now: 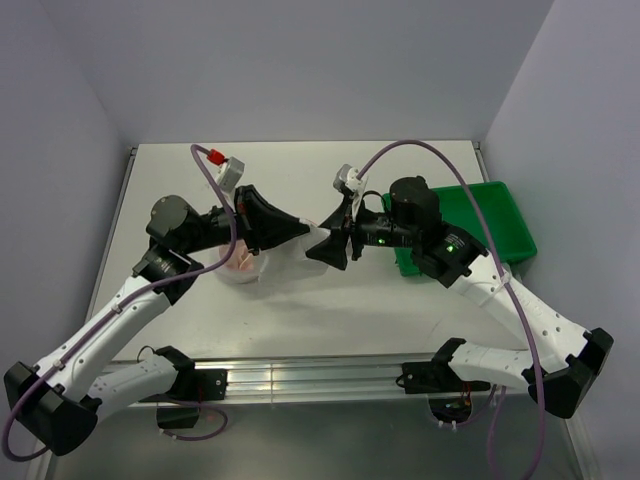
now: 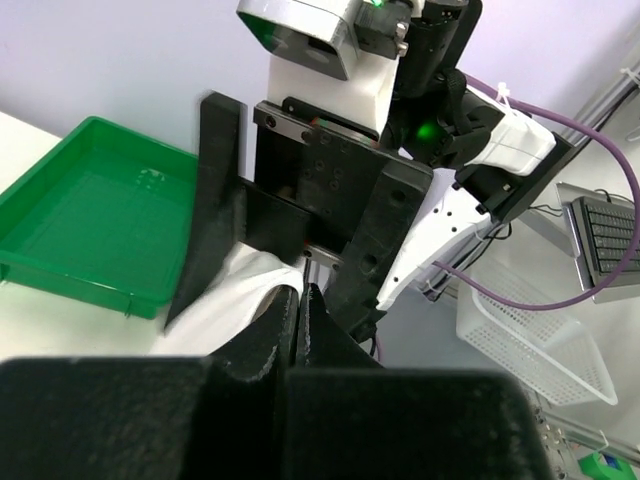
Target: Place the bra in the laundry bag and zip it closed
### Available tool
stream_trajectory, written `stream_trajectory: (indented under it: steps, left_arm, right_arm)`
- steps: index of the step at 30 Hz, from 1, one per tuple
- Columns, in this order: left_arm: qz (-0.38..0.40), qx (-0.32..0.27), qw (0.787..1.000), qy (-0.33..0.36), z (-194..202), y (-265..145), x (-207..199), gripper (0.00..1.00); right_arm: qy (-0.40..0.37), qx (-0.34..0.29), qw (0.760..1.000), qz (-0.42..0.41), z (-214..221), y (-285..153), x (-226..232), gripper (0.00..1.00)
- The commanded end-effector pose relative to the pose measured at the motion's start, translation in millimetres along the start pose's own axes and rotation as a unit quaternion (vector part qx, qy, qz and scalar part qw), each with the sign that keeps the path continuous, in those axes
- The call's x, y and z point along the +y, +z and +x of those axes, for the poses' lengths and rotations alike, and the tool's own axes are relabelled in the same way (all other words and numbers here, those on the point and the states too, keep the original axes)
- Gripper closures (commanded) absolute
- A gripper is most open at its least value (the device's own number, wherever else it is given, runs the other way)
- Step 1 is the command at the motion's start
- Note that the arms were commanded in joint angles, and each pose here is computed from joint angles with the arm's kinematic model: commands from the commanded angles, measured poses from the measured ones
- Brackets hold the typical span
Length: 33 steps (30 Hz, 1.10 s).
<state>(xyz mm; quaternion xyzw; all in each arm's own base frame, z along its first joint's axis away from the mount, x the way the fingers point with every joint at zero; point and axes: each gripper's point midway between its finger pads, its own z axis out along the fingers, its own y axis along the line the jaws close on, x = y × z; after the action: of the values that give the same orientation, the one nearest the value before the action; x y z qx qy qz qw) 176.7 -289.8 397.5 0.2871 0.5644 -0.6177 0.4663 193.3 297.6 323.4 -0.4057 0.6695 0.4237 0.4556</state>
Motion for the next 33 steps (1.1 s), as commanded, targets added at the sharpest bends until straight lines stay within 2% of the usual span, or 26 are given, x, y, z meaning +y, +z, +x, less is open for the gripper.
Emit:
stream_trajectory:
  steps: [1,3,4,5,6,7,8,9,10,12,13,15,16,18,19,22,28,33]
  left_arm:
    - [0.000,-0.029,0.999,0.044,-21,-3,-12,1.00]
    - [-0.017,-0.030,0.999,0.042,-22,-5,-9,0.99]
    - [-0.024,-0.030,0.997,0.062,-27,-6,-11,0.94]
    - [-0.041,-0.031,0.996,0.069,-31,-8,-8,0.79]
    - [-0.086,-0.037,0.993,0.065,-34,-15,0,0.68]
    - [-0.114,-0.046,0.989,0.081,-42,-20,4,0.48]
    - [-0.149,-0.055,0.984,0.085,-47,-27,11,0.40]
    - [-0.222,-0.070,0.969,0.080,-53,-43,28,0.35]
    - [-0.260,-0.075,0.959,0.082,-55,-53,38,0.30]
    - [-0.330,-0.078,0.938,0.071,-49,-75,55,0.31]
    - [-0.368,-0.085,0.923,0.071,-48,-86,67,0.38]
    - [-0.398,-0.063,0.913,0.057,-31,-97,79,0.43]
    - [-0.444,-0.056,0.893,0.045,-22,-111,94,0.46]
    - [-0.494,-0.051,0.868,0.031,-5,-131,111,0.47]
    - [-0.536,-0.060,0.842,0.018,-1,-149,123,0.48]
    - [-0.588,-0.079,0.805,-0.009,10,-181,139,0.48]
    - [-0.631,-0.078,0.769,-0.059,44,-209,167,0.44]
    - [-0.618,-0.076,0.778,-0.089,66,-204,180,0.42]
  right_arm:
    - [-0.019,-0.020,0.999,-0.020,-11,-5,12,0.35]
    - [-0.016,-0.027,0.999,-0.020,-15,-7,13,0.67]
    - [-0.016,-0.032,0.999,-0.018,-17,-7,13,0.89]
    - [-0.014,-0.034,0.999,-0.011,-18,-7,11,0.95]
    - [-0.011,-0.037,0.999,-0.004,-20,-8,9,0.99]
    - [-0.007,-0.039,0.999,0.004,-21,-9,6,1.00]
    - [-0.005,-0.041,0.999,0.013,-22,-10,3,1.00]
    - [0.002,-0.047,0.999,0.021,-26,-12,1,1.00]
    - [0.007,-0.054,0.998,0.032,-29,-15,-4,1.00]
    - [0.022,-0.082,0.995,0.056,-41,-22,-9,1.00]
    - [0.026,-0.095,0.993,0.072,-47,-26,-14,1.00]
    - [0.031,-0.138,0.986,0.088,-66,-37,-13,1.00]
    - [0.029,-0.151,0.984,0.090,-72,-40,-13,1.00]
    - [0.026,-0.180,0.980,0.078,-88,-43,-7,1.00]
    - [0.027,-0.185,0.979,0.076,-92,-42,-7,1.00]
    - [0.040,-0.192,0.978,0.069,-103,-29,-12,1.00]
    - [0.078,-0.179,0.980,0.037,-106,8,-23,1.00]
    - [0.102,-0.158,0.982,0.030,-90,32,-34,1.00]
